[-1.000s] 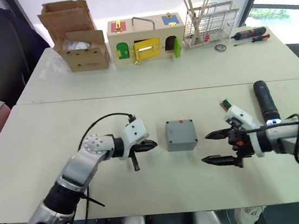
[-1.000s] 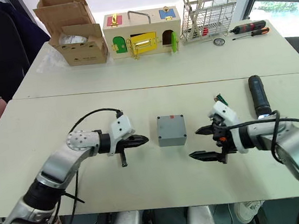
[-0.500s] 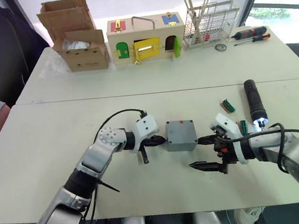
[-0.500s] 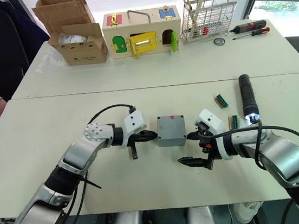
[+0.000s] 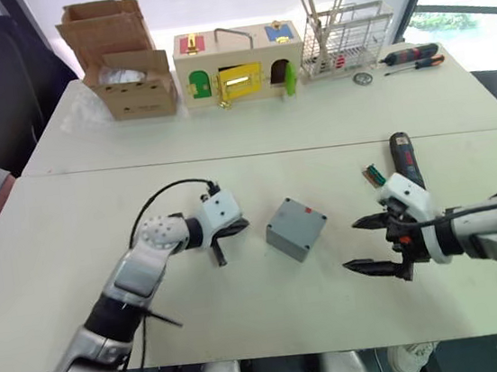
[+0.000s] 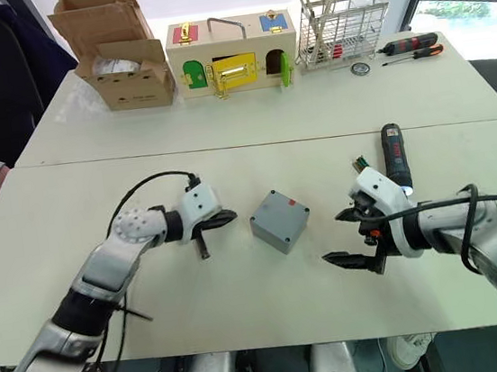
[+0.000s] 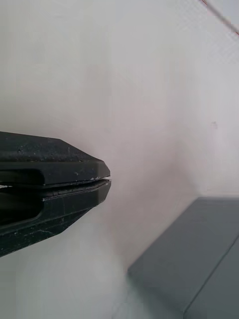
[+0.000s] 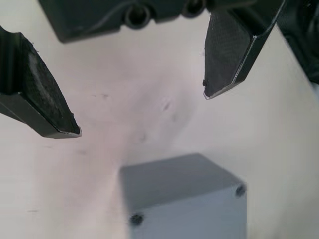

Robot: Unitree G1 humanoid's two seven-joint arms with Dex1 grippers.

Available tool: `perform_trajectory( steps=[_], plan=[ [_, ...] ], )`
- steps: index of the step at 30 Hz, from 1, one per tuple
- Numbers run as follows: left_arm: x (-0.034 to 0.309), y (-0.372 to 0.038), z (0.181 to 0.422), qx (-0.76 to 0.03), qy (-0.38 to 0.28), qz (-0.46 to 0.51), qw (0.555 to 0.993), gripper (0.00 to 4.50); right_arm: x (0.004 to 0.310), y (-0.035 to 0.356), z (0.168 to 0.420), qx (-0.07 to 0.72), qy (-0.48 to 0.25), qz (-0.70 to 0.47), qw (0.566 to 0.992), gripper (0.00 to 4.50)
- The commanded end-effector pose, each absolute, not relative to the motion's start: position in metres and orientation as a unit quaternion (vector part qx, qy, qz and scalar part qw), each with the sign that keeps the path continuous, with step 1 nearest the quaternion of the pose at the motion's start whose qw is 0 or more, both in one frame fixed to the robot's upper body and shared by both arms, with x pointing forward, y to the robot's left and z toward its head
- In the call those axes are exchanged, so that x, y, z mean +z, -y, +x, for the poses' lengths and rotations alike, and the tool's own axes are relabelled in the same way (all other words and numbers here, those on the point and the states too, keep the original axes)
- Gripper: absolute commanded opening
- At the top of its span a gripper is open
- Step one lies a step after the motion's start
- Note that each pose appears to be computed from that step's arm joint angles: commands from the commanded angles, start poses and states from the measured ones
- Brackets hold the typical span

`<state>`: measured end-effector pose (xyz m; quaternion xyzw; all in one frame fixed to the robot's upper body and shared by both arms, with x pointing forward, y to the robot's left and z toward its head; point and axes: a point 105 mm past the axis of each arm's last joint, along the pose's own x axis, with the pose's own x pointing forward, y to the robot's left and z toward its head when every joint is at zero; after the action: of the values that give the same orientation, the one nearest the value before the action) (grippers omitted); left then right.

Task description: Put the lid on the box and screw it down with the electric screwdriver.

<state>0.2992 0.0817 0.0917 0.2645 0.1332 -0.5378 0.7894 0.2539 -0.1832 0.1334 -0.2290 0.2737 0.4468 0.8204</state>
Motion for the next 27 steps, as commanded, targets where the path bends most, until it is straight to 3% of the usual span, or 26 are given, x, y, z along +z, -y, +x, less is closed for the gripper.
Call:
perform_trajectory(
  steps=[1, 5, 14, 27],
  plan=[
    [0.101, -0.068, 0.263, -0.598, -0.131, 0.239, 0.753, 0.0, 0.137, 0.18, 0.27, 0.469, -0.237, -0.265, 0.809, 4.47],
    [0.098, -0.06, 0.255, -0.608, -0.141, 0.22, 0.75, 0.0, 0.133, 0.172, 0.281, 0.497, -0.217, -0.28, 0.792, 4.47],
    [0.1, -0.042, 0.301, -0.549, -0.098, 0.218, 0.801, 0.0, 0.126, 0.143, 0.263, 0.569, -0.207, -0.257, 0.753, 4.47],
    [0.103, -0.039, 0.313, -0.547, -0.08, 0.224, 0.802, 0.0, 0.121, 0.135, 0.25, 0.553, -0.213, -0.229, 0.772, 4.47]
  ],
)
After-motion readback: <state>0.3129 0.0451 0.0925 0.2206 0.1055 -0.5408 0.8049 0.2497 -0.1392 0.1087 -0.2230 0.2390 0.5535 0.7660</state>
